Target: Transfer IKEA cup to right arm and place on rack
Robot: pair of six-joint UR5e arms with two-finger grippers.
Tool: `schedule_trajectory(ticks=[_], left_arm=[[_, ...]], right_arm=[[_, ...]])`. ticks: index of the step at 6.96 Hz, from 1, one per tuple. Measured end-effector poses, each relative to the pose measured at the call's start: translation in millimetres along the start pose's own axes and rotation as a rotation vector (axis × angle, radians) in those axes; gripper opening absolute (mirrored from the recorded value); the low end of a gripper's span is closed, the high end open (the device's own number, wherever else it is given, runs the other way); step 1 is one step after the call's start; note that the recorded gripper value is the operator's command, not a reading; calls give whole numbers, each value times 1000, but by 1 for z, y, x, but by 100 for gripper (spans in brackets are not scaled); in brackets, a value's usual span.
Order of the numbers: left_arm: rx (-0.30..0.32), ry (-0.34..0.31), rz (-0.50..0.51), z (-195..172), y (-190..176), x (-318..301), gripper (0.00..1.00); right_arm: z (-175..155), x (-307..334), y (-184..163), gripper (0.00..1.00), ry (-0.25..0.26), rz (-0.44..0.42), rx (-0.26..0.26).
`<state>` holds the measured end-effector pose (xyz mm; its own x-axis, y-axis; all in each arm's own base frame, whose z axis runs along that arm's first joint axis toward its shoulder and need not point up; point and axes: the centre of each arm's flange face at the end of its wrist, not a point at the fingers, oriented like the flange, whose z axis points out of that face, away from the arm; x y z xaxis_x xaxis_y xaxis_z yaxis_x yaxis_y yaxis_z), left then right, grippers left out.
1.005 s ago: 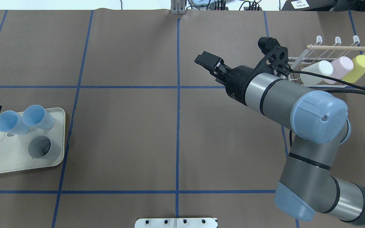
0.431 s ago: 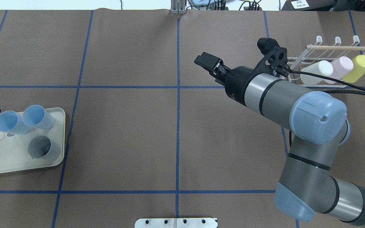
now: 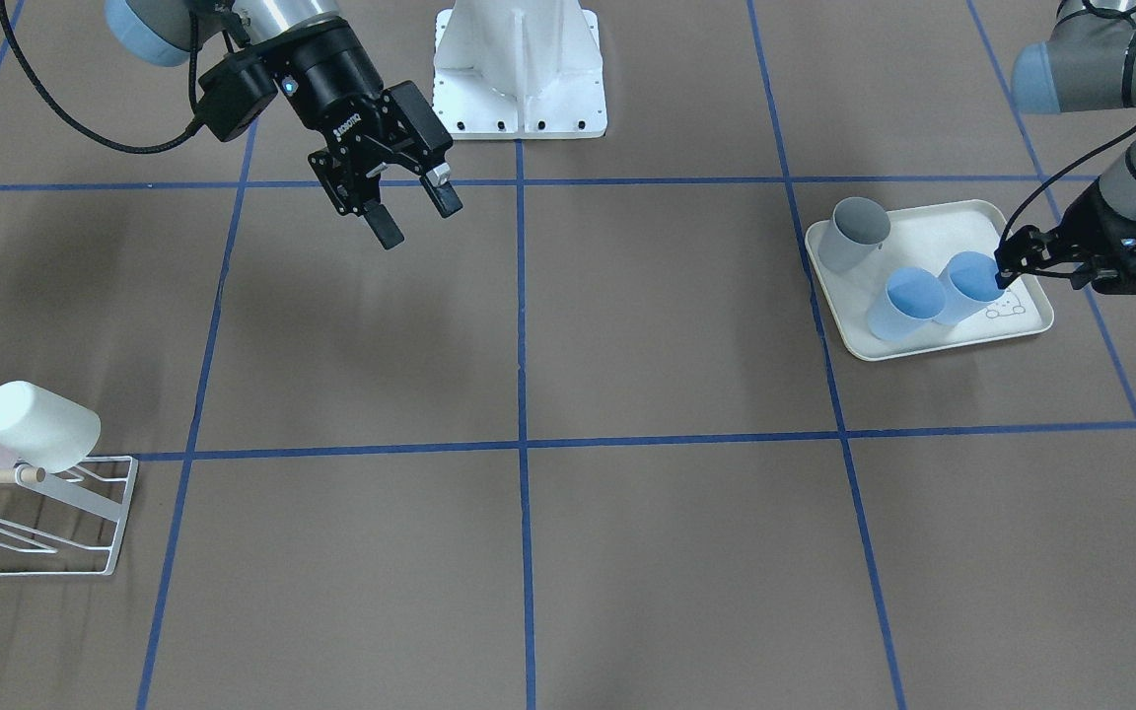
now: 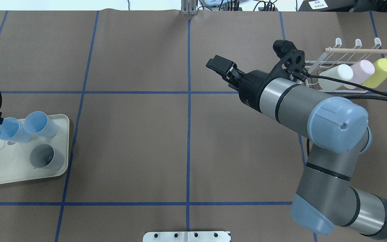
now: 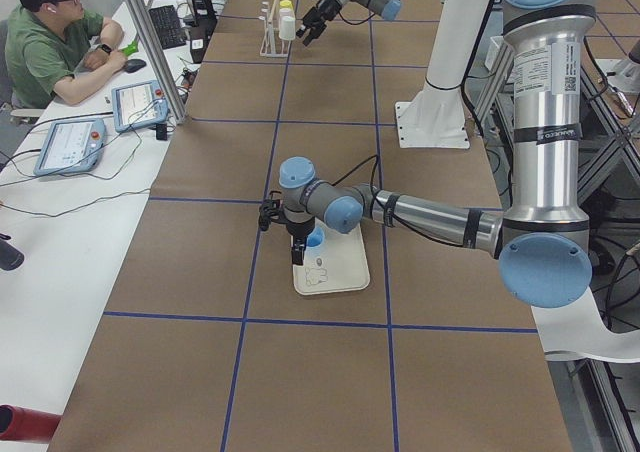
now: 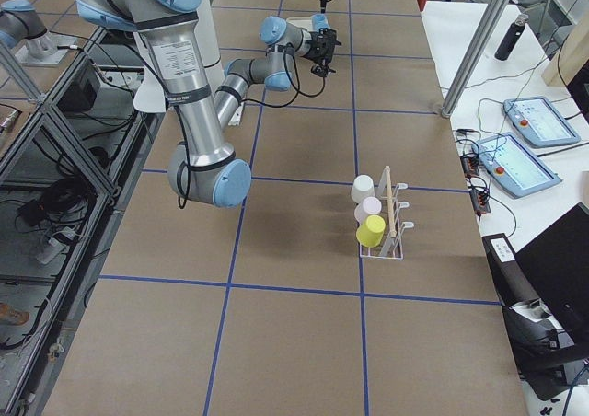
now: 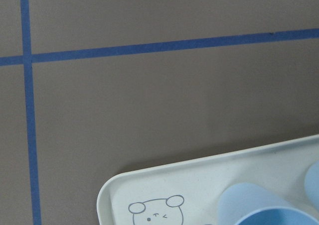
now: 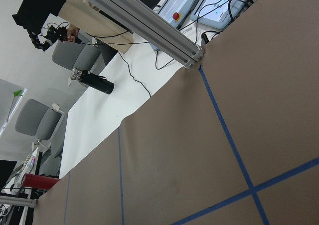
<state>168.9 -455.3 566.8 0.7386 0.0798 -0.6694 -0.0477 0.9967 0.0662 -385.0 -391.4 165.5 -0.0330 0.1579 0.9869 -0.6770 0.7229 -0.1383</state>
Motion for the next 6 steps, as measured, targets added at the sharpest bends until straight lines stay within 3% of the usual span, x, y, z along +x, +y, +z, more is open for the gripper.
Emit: schedule_trajectory(ticks=[1, 2, 3, 4, 5, 6], left_arm=[[-9, 2, 8, 4, 2, 4, 91], [-21, 4, 21, 9, 4, 10, 75], [-31, 5, 34, 14, 5, 16, 38], [-36, 8, 43, 16, 6, 21, 9], [-37, 9, 48, 18, 5, 24, 0], [-40, 7, 47, 19, 5, 23, 0]], right_arm=[[0, 0, 0, 100, 1, -1, 1], [0, 1, 0, 100, 1, -2, 1], [0, 1, 0, 100, 2, -3, 1], [0, 1, 0, 100, 2, -3, 1], [0, 1, 0, 100, 2, -4, 1], [1, 1, 0, 100, 2, -4, 2]])
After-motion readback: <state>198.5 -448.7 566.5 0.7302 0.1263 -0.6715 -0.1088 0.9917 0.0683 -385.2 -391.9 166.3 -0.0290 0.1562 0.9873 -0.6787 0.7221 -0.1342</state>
